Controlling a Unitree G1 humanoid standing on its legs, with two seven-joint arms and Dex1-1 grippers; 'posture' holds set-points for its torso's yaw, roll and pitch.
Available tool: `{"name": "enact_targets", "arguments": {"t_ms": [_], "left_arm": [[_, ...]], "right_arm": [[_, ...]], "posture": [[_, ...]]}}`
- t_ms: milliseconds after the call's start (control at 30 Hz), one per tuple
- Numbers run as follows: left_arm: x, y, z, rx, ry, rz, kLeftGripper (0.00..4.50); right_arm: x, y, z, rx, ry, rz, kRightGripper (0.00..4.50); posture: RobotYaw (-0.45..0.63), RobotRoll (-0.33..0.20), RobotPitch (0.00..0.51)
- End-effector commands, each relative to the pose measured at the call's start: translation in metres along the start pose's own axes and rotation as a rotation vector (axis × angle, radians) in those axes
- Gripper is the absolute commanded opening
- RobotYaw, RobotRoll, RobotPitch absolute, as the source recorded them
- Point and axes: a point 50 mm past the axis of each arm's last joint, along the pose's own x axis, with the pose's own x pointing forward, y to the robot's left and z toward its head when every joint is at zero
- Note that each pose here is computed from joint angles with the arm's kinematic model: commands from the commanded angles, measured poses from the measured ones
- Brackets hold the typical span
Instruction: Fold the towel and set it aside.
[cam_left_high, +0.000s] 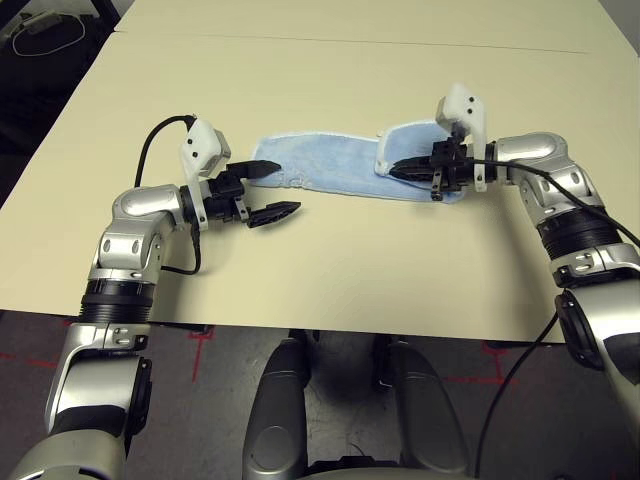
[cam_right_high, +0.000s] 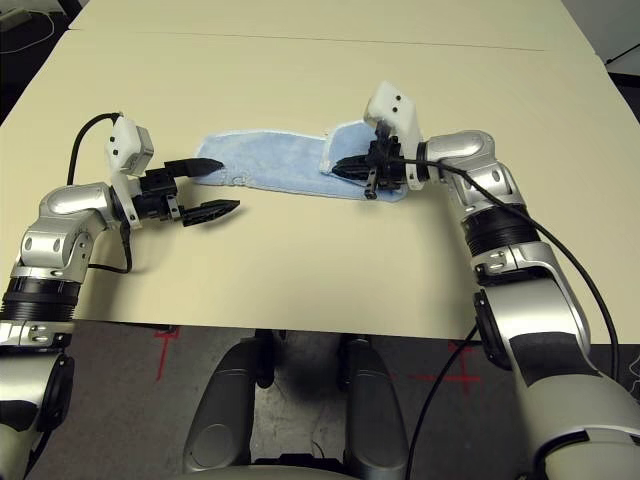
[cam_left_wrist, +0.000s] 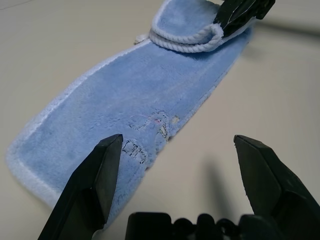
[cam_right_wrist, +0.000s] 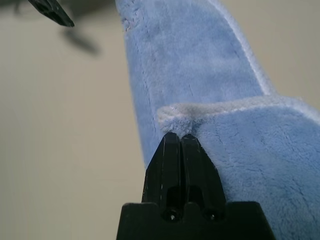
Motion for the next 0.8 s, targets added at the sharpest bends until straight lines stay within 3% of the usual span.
{"name": "enact_targets", "arguments": {"t_ms": [33, 333, 433, 767, 800], "left_arm": [[-0.001, 0.0, -0.002, -0.001, 0.008, -0.013, 4.5], [0.002, -0.002, -0.003, -0.005, 0.006, -0.022, 4.5], [0.001, -0.002, -0.003, -0.006, 0.008, -0.022, 4.5], [-0.005, -0.001, -0.005, -0.009, 0.021, -0.011, 4.5], [-0.005, 0.0, -0.004, -0.01, 0.021, -0.009, 4.5]], "right_arm": [[-0.008, 0.003, -0.003, 0.019, -0.007, 0.018, 0.03], [0.006, 0.012, -0.012, -0.026, 0.038, 0.055, 0.03], [0.008, 0.013, -0.01, -0.018, 0.009, 0.06, 0.79], [-0.036, 0.001, -0.004, 0.038, -0.109, 0.018, 4.44], [-0.041, 0.0, -0.004, 0.038, -0.113, 0.013, 4.48]], "posture": [[0.0, 0.0, 0.251], [0.0, 0.0, 0.248], [0.01, 0.0, 0.243], [-0.01, 0.0, 0.232], [-0.01, 0.0, 0.232]]}}
